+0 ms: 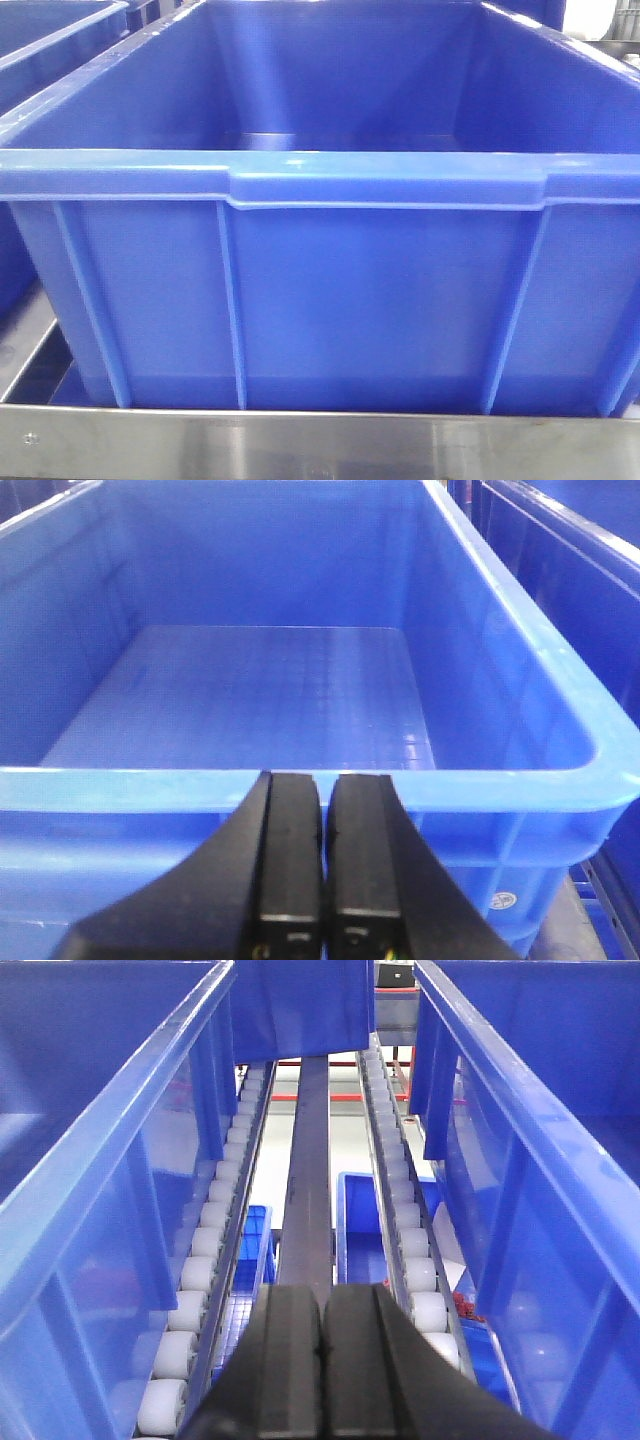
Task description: Pick red cube and place on left shelf
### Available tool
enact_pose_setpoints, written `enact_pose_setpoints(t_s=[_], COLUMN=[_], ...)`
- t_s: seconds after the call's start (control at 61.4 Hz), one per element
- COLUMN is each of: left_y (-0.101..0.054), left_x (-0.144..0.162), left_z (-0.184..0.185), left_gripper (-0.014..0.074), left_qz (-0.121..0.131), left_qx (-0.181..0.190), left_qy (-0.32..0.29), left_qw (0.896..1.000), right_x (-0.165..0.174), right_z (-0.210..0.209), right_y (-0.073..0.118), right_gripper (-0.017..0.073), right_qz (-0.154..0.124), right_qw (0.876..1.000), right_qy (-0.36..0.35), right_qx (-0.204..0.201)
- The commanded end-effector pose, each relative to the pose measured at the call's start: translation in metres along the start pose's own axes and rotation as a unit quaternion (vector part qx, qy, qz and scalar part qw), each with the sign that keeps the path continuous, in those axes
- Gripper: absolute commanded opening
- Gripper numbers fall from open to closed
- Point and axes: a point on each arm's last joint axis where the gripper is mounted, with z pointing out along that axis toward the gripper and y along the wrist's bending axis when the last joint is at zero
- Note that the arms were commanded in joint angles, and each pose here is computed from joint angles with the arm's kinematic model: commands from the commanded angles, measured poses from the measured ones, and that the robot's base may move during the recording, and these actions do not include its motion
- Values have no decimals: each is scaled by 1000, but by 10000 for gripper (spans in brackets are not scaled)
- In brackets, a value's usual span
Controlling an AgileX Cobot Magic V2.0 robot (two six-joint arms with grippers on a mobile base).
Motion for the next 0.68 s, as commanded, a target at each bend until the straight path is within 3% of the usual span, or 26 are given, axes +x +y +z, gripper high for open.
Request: enact_pose_setpoints(t_s=[0.0,0.668], left_y=[0,0], left_x=[-1,-1], left_z=[0,0], left_gripper=[102,102], left_qz=[-4,-4], left_qx=[2,2], left_qy=[-39,-39], left_qw=[999,999], right_x=[-16,-16], right_z=[-3,-3], right_y=[0,0], right_gripper=[39,39], right_qz=[1,1], right_qw=[998,998], right_qy=[-71,-71], right_qx=[2,2])
